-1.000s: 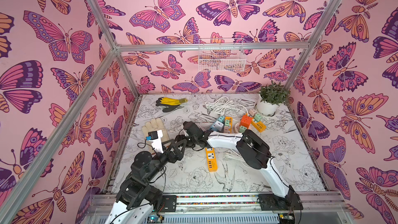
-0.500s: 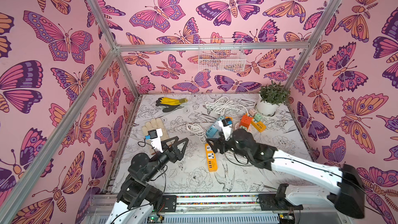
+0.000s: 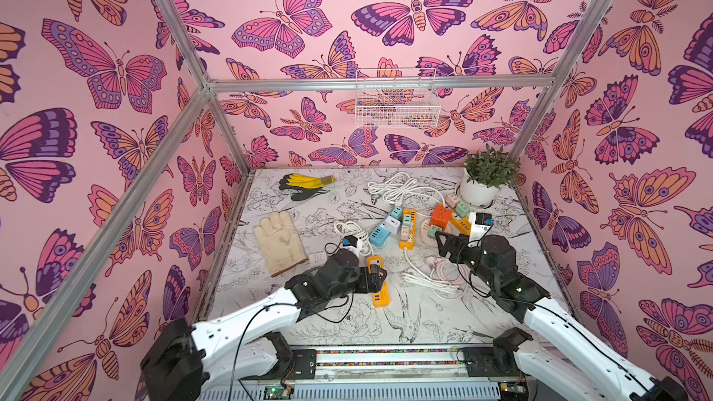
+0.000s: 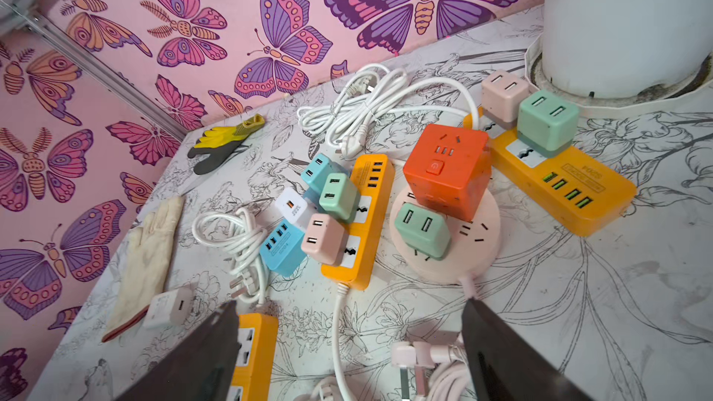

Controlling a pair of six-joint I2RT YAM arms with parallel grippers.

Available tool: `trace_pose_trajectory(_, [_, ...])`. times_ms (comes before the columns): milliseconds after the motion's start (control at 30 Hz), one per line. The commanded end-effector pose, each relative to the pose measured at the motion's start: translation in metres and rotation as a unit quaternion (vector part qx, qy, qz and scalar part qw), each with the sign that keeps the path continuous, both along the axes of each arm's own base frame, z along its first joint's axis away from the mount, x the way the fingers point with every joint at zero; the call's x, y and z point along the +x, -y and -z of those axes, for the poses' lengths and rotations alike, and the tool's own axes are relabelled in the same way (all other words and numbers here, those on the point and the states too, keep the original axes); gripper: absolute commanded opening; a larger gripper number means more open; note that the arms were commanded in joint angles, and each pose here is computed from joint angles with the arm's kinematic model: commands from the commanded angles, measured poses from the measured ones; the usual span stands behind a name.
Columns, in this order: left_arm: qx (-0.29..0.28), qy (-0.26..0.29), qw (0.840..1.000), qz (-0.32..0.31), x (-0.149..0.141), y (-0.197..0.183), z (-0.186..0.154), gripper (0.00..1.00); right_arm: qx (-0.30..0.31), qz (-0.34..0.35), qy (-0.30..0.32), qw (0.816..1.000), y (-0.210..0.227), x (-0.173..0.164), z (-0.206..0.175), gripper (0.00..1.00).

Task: Pull the plug off the socket
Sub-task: Pick up the socket from the center of the board.

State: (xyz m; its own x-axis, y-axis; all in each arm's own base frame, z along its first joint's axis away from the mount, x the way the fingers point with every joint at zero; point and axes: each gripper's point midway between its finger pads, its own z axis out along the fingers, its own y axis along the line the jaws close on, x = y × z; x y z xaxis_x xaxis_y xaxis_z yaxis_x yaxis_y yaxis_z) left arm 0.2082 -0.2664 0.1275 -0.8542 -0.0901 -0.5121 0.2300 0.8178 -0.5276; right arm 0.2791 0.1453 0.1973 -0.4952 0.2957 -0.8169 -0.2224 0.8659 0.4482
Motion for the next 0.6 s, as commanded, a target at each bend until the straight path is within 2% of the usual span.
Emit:
trace_pose_trajectory(0, [0.183,-0.012,0.981,-0.059,0.012,-0.032,0.041,0.82,0.013,-0.003,-0.020,1.000,0.003,-0.008,0.010,0.93])
trace_pose_trajectory(67, [0.251,-0.036,0.963,-0.092,0.017,-0.039,0.050,0.83,0.016,0.000,-0.023,1.000,0.006,-0.010,0.014,0.93])
trace_pose_trajectory(167, [0.303,-0.069,0.948,-0.067,0.020,-0.022,0.066,0.84,0.020,0.005,-0.023,1.000,0.009,-0.013,0.015,0.94])
trace_pose_trajectory(300, [0.316,-0.074,0.945,-0.052,0.028,-0.003,0.077,0.85,0.020,0.008,-0.022,1.000,0.013,-0.017,0.014,0.94])
trace_pose_trajectory(500, [0.330,-0.082,0.938,-0.063,0.037,0.004,0.092,0.84,0.022,0.010,-0.020,1.000,0.016,-0.022,0.013,0.94])
trace_pose_trajectory(567, [0.335,-0.087,0.936,-0.067,0.037,0.002,0.097,0.79,0.022,0.010,-0.021,0.999,0.017,-0.023,0.014,0.94])
